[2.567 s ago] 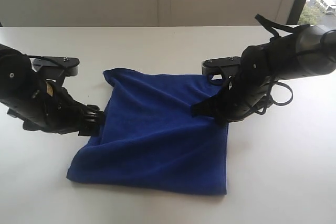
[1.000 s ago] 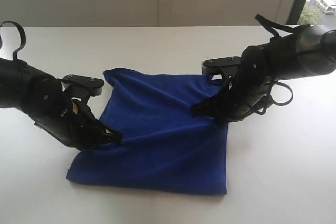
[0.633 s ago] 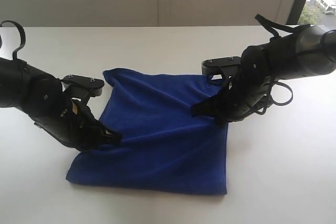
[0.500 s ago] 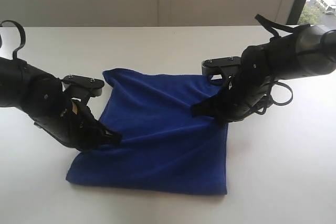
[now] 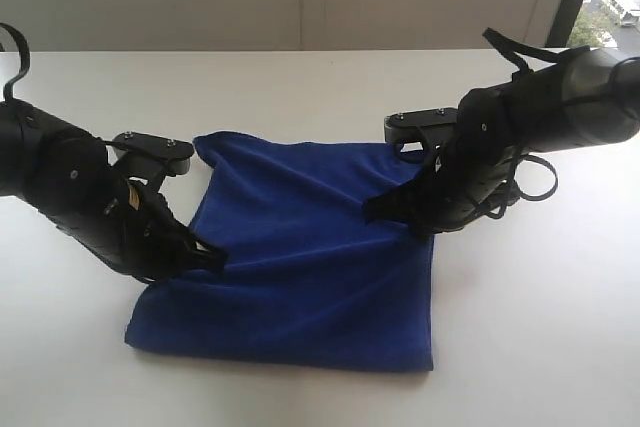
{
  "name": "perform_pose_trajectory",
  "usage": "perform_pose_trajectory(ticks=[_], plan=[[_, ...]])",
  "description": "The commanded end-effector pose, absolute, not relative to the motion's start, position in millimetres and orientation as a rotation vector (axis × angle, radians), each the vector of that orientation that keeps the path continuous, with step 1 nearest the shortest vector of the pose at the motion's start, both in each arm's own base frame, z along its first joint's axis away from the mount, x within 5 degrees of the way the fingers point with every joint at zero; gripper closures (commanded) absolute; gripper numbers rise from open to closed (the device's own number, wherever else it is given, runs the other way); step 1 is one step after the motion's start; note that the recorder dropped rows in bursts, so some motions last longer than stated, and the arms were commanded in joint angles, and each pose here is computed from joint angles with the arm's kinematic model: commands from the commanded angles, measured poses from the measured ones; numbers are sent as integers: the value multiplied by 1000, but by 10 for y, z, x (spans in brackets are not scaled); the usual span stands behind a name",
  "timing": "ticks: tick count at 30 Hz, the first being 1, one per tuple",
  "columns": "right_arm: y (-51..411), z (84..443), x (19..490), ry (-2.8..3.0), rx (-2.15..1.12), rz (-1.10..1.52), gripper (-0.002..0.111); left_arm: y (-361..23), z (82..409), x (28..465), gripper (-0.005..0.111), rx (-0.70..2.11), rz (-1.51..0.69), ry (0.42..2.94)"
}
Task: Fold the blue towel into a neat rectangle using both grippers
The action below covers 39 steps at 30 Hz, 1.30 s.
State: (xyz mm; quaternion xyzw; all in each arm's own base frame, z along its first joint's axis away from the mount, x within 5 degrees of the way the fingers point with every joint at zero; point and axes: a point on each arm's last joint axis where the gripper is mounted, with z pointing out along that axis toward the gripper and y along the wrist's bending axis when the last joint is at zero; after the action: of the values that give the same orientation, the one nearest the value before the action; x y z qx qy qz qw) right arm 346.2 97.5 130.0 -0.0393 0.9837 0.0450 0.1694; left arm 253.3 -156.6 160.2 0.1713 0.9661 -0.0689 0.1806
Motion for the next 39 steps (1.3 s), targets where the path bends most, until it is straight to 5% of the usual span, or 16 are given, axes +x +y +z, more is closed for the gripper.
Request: perform_pose_trajectory(ticks=[1, 30, 32, 39], plan=[[948, 1240, 3440, 2831, -126, 100, 108, -1543, 1590, 2491, 107, 526, -153, 2761], [948, 1243, 3449, 2821, -134, 97, 108, -1316, 1572, 2549, 105, 348, -58, 2842], [950, 1255, 3455, 2815, -129, 99, 108, -1324, 1592, 2562, 96, 346, -69, 2825], [955, 1628, 3500, 2702, -78, 141, 107, -1322, 1791, 2553, 36, 337, -117, 2738]])
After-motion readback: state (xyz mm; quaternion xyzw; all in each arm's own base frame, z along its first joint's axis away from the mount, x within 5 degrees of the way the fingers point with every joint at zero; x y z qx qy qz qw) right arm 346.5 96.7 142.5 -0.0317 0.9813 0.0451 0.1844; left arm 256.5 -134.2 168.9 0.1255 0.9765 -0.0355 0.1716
